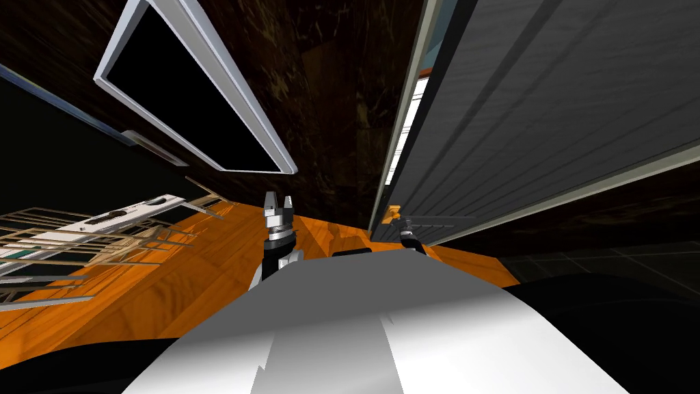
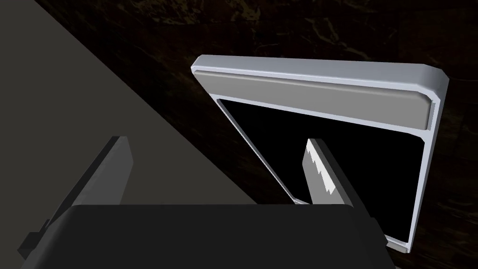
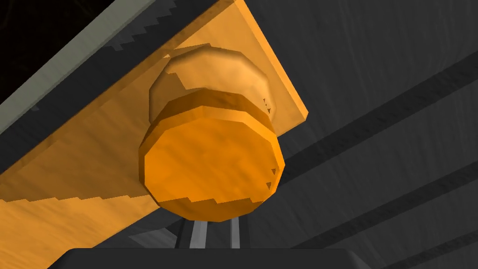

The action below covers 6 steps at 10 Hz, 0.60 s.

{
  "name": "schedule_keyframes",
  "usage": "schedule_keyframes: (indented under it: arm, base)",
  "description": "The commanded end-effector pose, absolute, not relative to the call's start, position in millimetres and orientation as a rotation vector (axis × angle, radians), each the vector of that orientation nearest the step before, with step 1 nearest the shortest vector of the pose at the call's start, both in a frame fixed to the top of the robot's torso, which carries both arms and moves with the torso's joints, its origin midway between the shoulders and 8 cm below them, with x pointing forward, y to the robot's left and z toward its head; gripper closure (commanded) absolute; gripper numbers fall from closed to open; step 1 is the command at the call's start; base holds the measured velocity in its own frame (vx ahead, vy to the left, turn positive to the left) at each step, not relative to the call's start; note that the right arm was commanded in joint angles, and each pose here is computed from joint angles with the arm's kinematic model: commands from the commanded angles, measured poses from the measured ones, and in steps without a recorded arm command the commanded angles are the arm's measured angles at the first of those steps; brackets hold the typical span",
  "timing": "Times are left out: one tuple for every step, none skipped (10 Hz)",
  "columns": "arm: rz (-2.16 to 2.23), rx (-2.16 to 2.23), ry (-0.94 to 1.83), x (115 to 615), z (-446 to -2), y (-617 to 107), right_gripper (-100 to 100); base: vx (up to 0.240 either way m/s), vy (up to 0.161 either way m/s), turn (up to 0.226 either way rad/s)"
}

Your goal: Pull the door open

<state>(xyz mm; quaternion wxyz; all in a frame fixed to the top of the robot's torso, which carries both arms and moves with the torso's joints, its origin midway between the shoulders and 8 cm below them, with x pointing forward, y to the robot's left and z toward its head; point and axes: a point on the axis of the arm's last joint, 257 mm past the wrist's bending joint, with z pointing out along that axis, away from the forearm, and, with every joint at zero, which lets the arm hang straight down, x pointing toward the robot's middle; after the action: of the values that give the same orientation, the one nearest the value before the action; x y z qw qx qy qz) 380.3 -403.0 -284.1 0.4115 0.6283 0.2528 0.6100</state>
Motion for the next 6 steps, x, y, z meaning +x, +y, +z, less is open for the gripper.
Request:
schedule_keyframes:
  arm:
    - [1.618, 1.566, 0.592, 390, -265, -390, 100]
    - [1.618, 1.566, 0.592, 390, -265, -390, 100]
    - [1.664, 1.618, 0.527, 387, -267, -391, 100]
    - [1.696, 1.656, 0.478, 385, -269, -392, 100]
    - [1.708, 1.666, 0.462, 385, -269, -392, 100]
    - [1.683, 1.745, 0.426, 373, -289, -400, -100]
  base:
    - [-0.043, -0.021, 0.061]
    - [-0.014, -0.006, 0.009]
    - [-0.044, -0.01, 0.093]
    - [-0.078, -0.054, 0.158]
    - [-0.059, -0.041, 0.071]
    - [-0.062, -0.04, 0.034]
